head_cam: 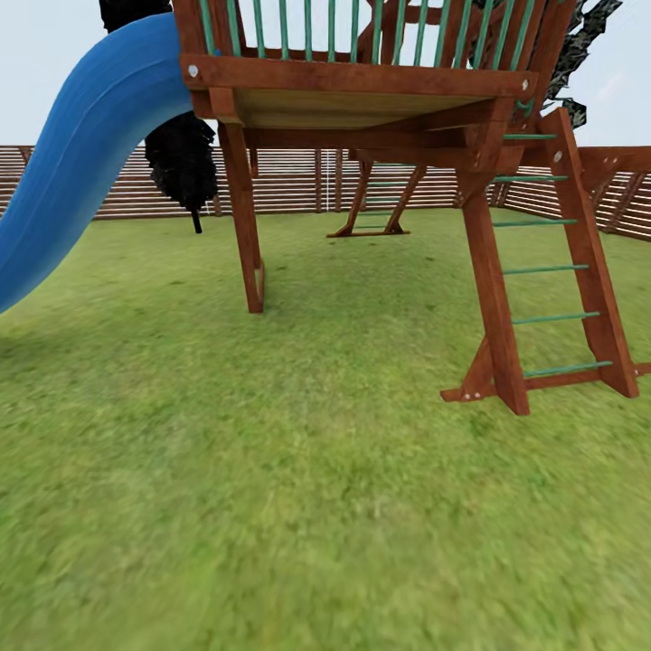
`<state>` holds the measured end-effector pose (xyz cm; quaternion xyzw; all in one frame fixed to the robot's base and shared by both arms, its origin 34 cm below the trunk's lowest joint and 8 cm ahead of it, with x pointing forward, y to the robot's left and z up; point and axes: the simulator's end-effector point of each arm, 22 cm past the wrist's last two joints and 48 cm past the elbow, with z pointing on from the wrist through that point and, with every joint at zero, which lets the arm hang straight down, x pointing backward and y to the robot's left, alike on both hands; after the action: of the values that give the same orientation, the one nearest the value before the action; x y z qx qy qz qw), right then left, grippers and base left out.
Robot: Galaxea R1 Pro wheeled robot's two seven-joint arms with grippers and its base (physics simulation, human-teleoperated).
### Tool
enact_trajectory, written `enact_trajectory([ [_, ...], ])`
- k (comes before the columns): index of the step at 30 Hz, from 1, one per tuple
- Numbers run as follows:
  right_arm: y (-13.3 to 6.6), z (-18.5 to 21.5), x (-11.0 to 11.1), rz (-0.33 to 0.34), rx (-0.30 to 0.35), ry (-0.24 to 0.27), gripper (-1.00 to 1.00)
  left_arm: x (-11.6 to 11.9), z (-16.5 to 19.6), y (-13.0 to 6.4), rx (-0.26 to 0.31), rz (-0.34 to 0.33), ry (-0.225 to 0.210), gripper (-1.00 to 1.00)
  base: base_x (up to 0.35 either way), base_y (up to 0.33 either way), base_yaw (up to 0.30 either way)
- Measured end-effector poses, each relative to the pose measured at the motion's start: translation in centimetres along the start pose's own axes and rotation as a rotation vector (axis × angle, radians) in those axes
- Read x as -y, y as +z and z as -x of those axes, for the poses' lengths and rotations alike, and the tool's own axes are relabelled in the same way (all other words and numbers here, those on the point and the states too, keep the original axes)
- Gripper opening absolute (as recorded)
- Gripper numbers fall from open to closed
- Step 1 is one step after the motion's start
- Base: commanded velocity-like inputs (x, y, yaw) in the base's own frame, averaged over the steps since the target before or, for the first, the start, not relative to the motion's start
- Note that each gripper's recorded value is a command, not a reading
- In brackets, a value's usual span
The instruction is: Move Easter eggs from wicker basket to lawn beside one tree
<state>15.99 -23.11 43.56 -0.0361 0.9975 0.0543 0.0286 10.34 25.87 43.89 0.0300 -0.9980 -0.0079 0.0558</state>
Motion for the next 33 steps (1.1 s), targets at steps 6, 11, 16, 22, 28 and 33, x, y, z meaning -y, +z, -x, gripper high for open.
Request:
enact_trajectory([
  [6,0.00,0.04,0.03,-0.001,0.001,0.000,1.00,0.00,0.00,0.00,0.000,0.000,0.000,1.00,0.314,0.000,0.000],
  [11,0.00,0.02,0.04,0.000,0.000,0.000,1.00,0.00,-0.01,0.00,0.000,0.000,0.000,1.00,0.314,0.000,0.000],
  [16,0.00,0.00,0.00,0.000,0.000,0.000,1.00,0.00,-0.01,0.00,0.000,0.000,0.000,1.00,0.314,0.000,0.000],
  [22,0.00,0.00,0.00,0.000,0.000,0.000,1.00,0.00,-0.01,0.00,0.000,0.000,0.000,1.00,0.314,0.000,0.000],
  [28,0.00,0.00,-0.02,0.001,0.000,0.000,1.00,0.00,-0.01,0.00,0.000,0.000,0.000,1.00,0.314,0.000,0.000],
  [33,0.00,0.00,0.04,0.000,0.000,0.000,1.00,0.00,-0.01,0.00,0.000,0.000,0.000,1.00,0.314,0.000,0.000],
])
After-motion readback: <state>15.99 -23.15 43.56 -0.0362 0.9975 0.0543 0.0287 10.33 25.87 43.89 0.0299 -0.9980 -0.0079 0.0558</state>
